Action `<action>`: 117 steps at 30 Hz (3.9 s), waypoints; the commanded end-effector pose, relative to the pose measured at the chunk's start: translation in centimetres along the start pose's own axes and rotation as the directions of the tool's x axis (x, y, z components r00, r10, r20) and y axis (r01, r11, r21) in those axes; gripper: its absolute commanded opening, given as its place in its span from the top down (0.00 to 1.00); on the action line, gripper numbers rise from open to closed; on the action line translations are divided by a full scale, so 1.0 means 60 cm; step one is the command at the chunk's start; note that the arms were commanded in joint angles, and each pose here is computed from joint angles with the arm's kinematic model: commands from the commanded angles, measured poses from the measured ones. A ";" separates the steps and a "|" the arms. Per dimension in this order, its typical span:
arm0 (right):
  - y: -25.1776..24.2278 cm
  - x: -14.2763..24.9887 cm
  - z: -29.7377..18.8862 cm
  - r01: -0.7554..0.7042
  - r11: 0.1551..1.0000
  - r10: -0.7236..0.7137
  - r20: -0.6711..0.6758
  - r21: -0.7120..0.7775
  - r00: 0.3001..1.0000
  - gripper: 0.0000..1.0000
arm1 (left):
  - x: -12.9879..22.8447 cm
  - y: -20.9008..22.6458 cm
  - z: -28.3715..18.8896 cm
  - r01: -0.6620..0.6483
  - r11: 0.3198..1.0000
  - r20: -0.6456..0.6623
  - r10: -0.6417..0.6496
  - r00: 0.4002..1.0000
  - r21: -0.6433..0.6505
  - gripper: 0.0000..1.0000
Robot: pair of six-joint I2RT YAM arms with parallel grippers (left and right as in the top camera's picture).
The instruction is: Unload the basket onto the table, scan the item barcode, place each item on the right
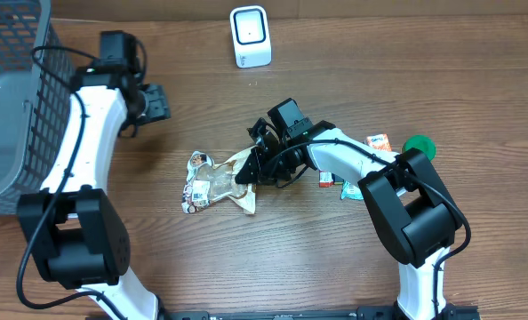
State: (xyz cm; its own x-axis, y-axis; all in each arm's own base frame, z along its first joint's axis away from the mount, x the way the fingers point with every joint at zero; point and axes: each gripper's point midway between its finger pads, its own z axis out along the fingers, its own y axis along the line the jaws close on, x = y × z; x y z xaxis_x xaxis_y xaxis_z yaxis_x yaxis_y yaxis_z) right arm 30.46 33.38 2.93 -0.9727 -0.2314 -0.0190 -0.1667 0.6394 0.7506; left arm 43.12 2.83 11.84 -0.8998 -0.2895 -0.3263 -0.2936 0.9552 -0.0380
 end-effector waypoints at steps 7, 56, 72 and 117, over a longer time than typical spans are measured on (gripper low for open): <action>-0.008 0.000 0.003 0.011 1.000 -0.011 0.002 0.018 1.000 0.96 | -0.014 0.028 0.002 -0.026 0.999 0.010 0.027 1.000 -0.023 0.00; 0.160 -0.054 -0.349 0.409 0.855 -0.492 0.250 0.319 0.834 0.97 | -0.014 0.028 0.002 -0.026 0.999 0.010 0.027 1.000 -0.023 0.00; 0.285 -0.169 -0.577 0.331 0.623 -0.738 0.392 0.709 0.549 0.97 | -0.014 0.028 0.002 -0.026 0.999 0.010 0.027 1.000 -0.023 0.00; 0.034 -0.516 -0.407 -0.185 0.183 -0.868 0.247 0.966 0.431 0.96 | -0.014 0.028 0.002 -0.026 0.999 0.010 0.027 1.000 -0.023 0.00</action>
State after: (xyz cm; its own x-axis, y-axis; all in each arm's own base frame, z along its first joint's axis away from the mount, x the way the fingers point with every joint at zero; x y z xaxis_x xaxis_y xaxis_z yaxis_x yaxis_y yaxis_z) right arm 63.73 24.70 22.39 -0.2913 -0.4704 -0.8330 -0.0437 0.8764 -0.4796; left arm 42.95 4.67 11.83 -0.9013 -0.2829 -0.3280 -0.2940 0.9557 -0.0162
